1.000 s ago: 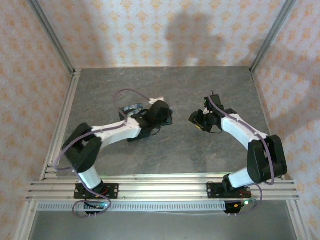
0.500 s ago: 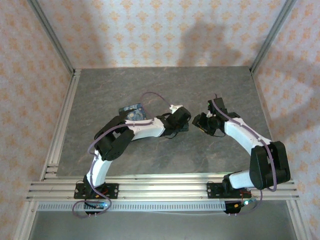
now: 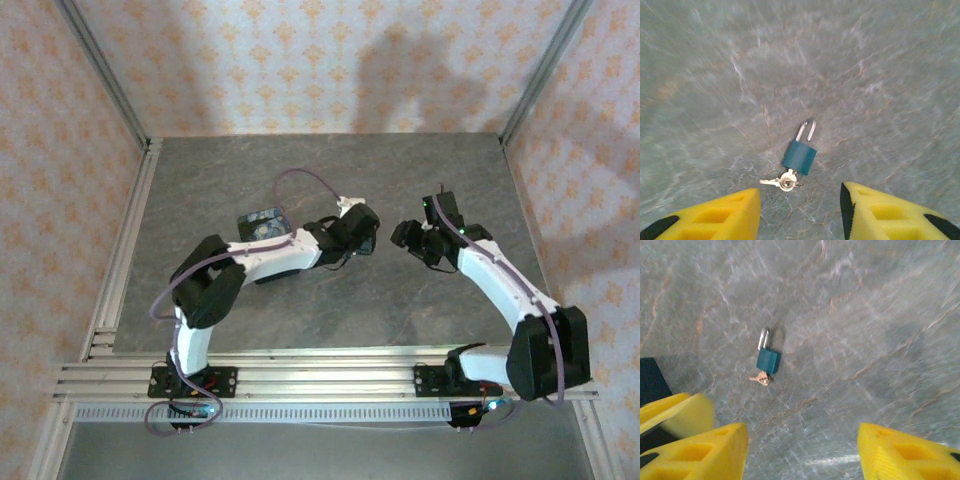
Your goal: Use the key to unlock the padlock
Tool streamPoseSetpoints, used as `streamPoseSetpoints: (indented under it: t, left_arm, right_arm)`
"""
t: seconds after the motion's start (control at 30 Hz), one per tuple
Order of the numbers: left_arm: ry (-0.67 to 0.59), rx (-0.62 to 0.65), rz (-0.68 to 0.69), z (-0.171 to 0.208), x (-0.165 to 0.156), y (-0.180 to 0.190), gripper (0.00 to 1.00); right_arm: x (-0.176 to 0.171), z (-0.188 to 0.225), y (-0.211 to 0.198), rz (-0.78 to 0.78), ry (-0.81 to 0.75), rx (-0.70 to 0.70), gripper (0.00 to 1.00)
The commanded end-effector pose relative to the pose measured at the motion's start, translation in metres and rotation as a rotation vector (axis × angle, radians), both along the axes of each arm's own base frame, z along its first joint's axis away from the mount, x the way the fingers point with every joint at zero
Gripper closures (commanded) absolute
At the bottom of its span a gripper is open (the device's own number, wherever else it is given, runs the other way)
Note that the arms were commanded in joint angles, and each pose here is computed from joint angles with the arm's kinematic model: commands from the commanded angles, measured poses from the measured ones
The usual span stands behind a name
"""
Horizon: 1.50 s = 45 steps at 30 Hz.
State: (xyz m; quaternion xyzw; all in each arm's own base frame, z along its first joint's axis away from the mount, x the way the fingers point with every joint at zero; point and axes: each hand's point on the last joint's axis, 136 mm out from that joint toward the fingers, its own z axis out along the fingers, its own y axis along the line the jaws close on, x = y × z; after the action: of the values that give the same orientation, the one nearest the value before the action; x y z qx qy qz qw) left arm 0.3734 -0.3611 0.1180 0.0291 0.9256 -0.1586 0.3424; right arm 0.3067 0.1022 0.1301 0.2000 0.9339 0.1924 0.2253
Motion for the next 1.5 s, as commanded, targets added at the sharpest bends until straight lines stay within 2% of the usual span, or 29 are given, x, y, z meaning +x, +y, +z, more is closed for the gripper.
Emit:
streamPoseSetpoints:
  t: [0.0,0.17,0.27,0.3,0.33,0.37,0.43,0.47,0.5,0.6,0.7,0.9,1.0,1.13,1.3,1.47]
  left_arm:
    - [-0.14,0.098,-0.012,0.072,0.01,0.031,0.5]
    - [-0.198,0.2,0.014,0.116,0.021,0.101,0.41]
    - [-0.193,0.242,0.056,0.13,0.028,0.156,0.37]
    - [-0.189,0.247,0.071,0.133,0.029,0.175,0.35]
    - [-0.19,0.249,0.083,0.134,0.031,0.193,0.34]
    - [-0.189,0.24,0.085,0.133,0.031,0.206,0.31]
    - [-0.194,0.185,0.071,0.128,0.034,0.231,0.11]
    - [-0.196,0.158,0.077,0.125,0.035,0.241,0.03]
    - [-0.207,0.144,0.091,0.123,0.035,0.255,0.0]
    - [-0.236,0.176,0.141,0.107,0.035,0.293,0.0]
    - [-0.298,0.205,0.186,0.092,0.034,0.327,0.0]
    - [-0.374,0.132,0.437,0.052,0.02,0.411,0.0]
    - [-0.369,0.116,0.489,0.031,0.015,0.429,0.0]
    - [-0.359,0.11,0.52,0.012,0.012,0.436,0.0]
    - [-0.492,0.069,0.566,-0.002,-0.003,0.435,0.0]
    - [-0.481,0.081,0.56,-0.004,-0.003,0.433,0.0]
  right_arm:
    - [0.005,0.032,-0.029,-0.061,-0.09,-0.139,0.36]
    - [0.006,0.074,-0.064,-0.18,-0.227,-0.279,0.27]
    - [0.004,0.091,-0.091,-0.278,-0.3,-0.388,0.17]
    - [0.005,0.095,-0.097,-0.284,-0.336,-0.423,0.07]
    - [0.005,0.099,-0.104,-0.315,-0.371,-0.456,0.0]
    - [0.003,0.101,-0.112,-0.352,-0.396,-0.484,0.01]
    - [-0.001,0.104,-0.131,-0.434,-0.452,-0.56,0.01]
    - [-0.001,0.105,-0.136,-0.453,-0.476,-0.589,0.01]
    - [-0.002,0.101,-0.141,-0.464,-0.495,-0.632,0.01]
    - [0.001,0.09,-0.148,-0.456,-0.551,-0.72,0.01]
    - [0.009,0.073,-0.147,-0.424,-0.572,-0.743,0.01]
    - [0.017,0.032,-0.155,-0.43,-0.536,-0.713,0.01]
    - [0.018,0.013,-0.163,-0.455,-0.531,-0.72,0.01]
    - [0.017,-0.004,-0.172,-0.466,-0.532,-0.732,0.01]
    - [0.03,0.0,-0.167,-0.42,-0.602,-0.697,0.01]
    - [0.047,-0.002,-0.155,-0.361,-0.67,-0.669,0.01]
